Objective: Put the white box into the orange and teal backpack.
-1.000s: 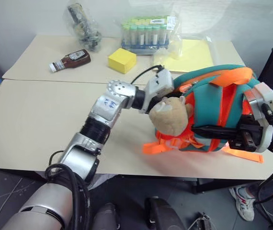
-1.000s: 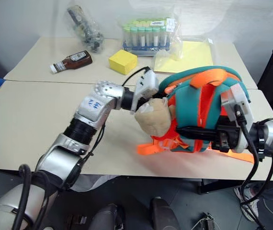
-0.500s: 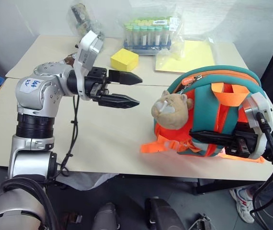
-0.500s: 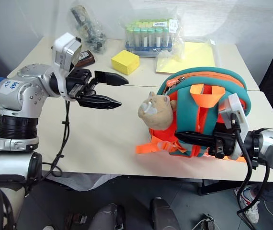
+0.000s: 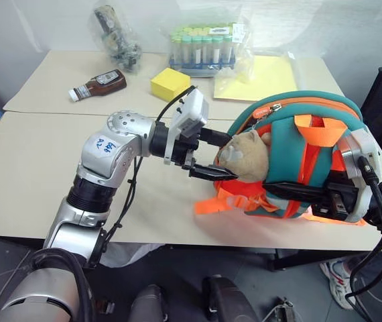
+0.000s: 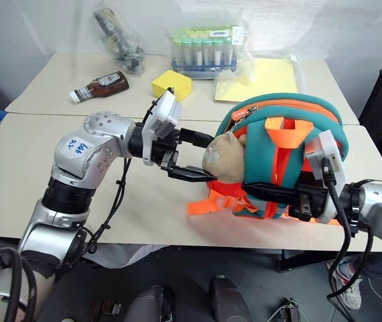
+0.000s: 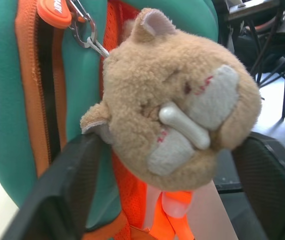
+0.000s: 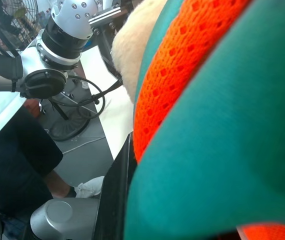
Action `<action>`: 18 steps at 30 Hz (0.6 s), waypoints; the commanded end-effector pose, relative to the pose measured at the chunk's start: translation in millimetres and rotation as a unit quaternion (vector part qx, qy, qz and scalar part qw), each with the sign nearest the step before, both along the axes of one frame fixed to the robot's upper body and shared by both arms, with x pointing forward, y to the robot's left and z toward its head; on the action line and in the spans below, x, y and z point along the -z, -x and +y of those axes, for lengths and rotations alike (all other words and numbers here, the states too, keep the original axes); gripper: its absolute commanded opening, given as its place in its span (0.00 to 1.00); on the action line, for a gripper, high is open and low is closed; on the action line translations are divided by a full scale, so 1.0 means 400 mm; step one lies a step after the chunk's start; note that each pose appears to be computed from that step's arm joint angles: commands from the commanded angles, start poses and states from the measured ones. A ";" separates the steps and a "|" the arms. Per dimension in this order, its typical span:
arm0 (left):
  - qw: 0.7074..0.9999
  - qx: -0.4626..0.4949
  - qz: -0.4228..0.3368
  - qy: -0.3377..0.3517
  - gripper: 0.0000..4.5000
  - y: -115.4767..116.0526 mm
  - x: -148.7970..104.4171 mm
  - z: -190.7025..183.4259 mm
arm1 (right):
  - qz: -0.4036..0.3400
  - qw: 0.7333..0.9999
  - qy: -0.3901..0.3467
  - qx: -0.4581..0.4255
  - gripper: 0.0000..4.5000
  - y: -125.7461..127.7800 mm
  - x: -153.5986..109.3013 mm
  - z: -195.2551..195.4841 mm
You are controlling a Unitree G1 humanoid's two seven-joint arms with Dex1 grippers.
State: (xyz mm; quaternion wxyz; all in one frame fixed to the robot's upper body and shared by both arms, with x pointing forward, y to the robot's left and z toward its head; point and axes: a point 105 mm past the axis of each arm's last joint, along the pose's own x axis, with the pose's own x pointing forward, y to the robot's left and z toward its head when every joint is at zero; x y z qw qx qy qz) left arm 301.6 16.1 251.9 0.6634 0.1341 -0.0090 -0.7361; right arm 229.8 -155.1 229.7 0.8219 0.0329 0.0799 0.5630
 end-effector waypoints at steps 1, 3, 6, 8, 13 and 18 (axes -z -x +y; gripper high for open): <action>1.000 -0.007 -0.011 0.020 0.62 -0.008 -0.025 -0.003 | -0.031 0.999 -0.004 -0.008 0.00 0.015 -0.024 0.009; 0.999 -0.005 -0.005 0.032 0.50 -0.008 -0.034 -0.008 | -0.032 0.999 -0.005 -0.007 0.00 0.016 -0.024 0.010; 0.999 -0.004 0.001 0.051 0.28 -0.007 -0.052 -0.015 | -0.031 0.999 -0.005 -0.006 0.00 0.015 -0.021 0.010; 0.998 -0.003 0.004 0.058 0.17 -0.005 -0.059 -0.015 | -0.030 1.000 -0.006 -0.005 0.00 0.015 -0.020 0.010; 0.998 0.000 0.009 0.067 0.03 -0.008 -0.106 0.046 | -0.027 1.000 -0.004 0.007 0.00 0.008 -0.017 -0.006; 0.998 -0.029 0.001 0.055 0.03 -0.049 -0.149 0.156 | -0.022 0.999 -0.001 0.024 0.00 0.009 -0.010 -0.033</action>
